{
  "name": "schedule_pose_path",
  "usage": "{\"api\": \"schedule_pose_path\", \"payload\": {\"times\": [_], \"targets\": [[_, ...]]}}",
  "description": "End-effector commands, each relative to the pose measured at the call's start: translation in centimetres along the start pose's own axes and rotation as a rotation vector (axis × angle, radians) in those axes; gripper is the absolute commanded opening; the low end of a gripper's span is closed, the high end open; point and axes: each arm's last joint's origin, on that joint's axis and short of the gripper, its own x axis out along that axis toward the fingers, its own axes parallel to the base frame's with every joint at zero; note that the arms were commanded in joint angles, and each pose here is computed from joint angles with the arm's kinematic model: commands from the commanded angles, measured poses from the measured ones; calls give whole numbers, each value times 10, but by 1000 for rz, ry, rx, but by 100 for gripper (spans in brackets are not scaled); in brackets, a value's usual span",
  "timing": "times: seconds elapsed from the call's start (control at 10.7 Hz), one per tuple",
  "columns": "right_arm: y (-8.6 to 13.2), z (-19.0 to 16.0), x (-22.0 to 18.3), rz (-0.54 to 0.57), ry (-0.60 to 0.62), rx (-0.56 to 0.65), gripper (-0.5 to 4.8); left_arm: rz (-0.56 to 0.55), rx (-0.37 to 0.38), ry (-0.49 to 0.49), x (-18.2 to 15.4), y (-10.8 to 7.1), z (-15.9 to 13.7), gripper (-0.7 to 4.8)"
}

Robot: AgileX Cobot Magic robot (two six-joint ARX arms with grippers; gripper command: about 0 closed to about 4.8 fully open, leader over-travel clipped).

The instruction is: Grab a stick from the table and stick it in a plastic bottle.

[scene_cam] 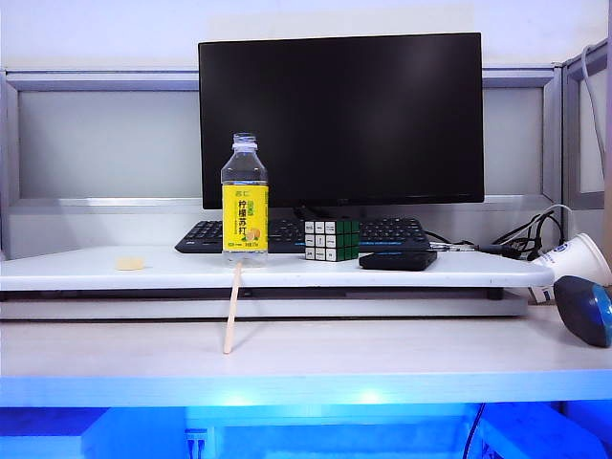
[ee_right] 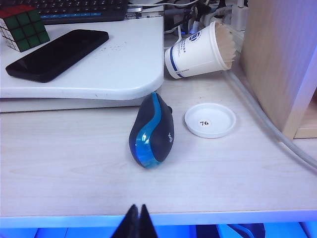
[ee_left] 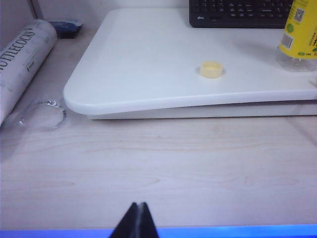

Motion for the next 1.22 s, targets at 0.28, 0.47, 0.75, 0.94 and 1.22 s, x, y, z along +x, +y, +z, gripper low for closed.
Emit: {"api": "schedule_pose_path", "payload": {"times": [0.28, 0.47, 0.75, 0.94, 1.22], "targets": [[7, 16, -5, 194, -48, 122, -8, -368, -20, -12, -2, -10, 2, -4], [26, 139, -43, 531, -162, 265, -3, -504, -59, -3, -4, -14, 2, -5], [37, 212, 17, 759, 90, 393, 330, -509, -59, -3, -4, -14, 2, -5], [47, 219, 46, 839, 211, 450, 406, -509, -59, -3, -4, -14, 2, -5], [114, 166, 147, 964, 588, 516, 445, -510, -59, -3, -4, -14, 2, -5]]}}
